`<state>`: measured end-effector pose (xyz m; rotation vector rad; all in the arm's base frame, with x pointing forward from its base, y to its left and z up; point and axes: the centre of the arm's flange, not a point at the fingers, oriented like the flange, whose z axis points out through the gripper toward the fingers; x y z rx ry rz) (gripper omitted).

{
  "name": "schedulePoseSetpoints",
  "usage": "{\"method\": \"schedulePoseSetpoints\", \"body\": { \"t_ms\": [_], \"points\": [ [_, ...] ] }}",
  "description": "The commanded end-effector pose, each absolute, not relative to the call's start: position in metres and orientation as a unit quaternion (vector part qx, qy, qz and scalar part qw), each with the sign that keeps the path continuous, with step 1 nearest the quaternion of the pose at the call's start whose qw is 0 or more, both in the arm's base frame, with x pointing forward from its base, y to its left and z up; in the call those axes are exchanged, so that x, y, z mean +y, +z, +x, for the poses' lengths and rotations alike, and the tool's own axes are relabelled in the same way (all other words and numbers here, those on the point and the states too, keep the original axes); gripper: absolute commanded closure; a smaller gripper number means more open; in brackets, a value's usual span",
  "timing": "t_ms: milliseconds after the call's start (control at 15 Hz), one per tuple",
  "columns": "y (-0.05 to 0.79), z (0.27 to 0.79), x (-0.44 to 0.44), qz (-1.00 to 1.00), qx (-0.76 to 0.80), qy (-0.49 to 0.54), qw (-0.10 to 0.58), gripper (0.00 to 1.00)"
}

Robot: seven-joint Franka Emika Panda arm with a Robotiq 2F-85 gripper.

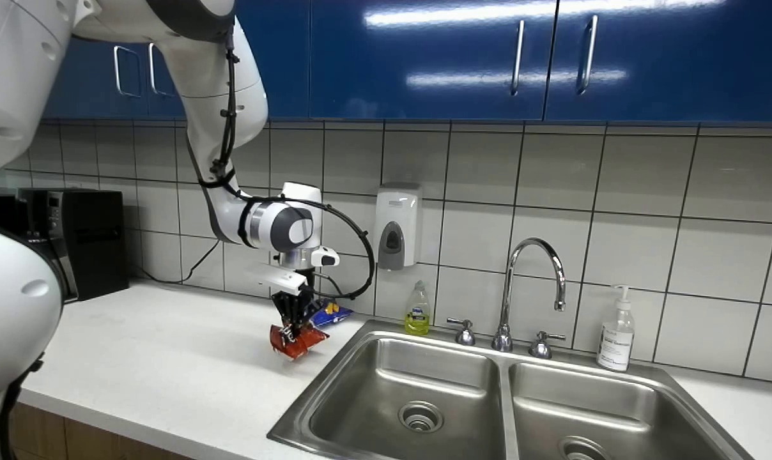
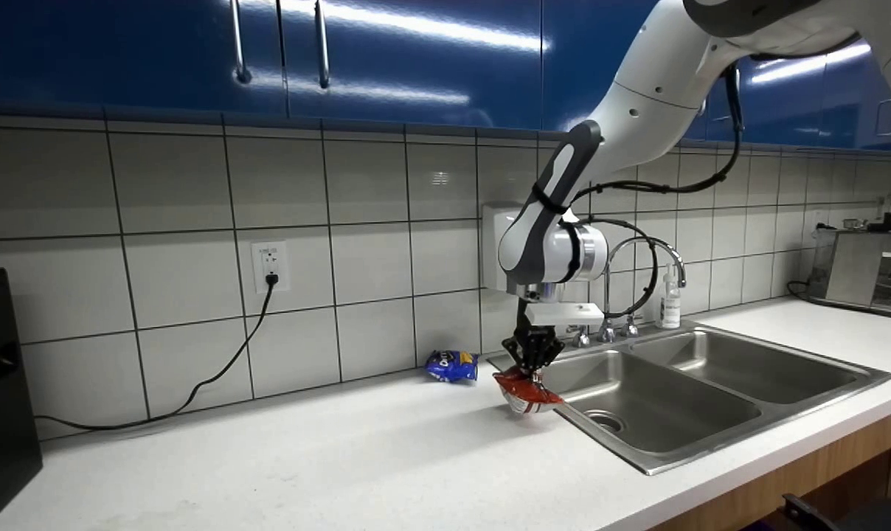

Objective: Put the Dorito packet in the sink

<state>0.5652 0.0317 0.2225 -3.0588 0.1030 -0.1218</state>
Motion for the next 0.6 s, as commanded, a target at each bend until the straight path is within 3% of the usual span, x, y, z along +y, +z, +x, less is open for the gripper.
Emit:
{"method": "schedulePoseSetpoints", "body": {
  "t_ms": [0, 533],
  "points": [
    [0.245, 0.555, 0.031, -0.998, 0.028, -0.044, 0.039, 1.00],
    [0.258, 0.549, 0.026, -0.997, 0.032, -0.053, 0.040, 1.00]
  ]
}}
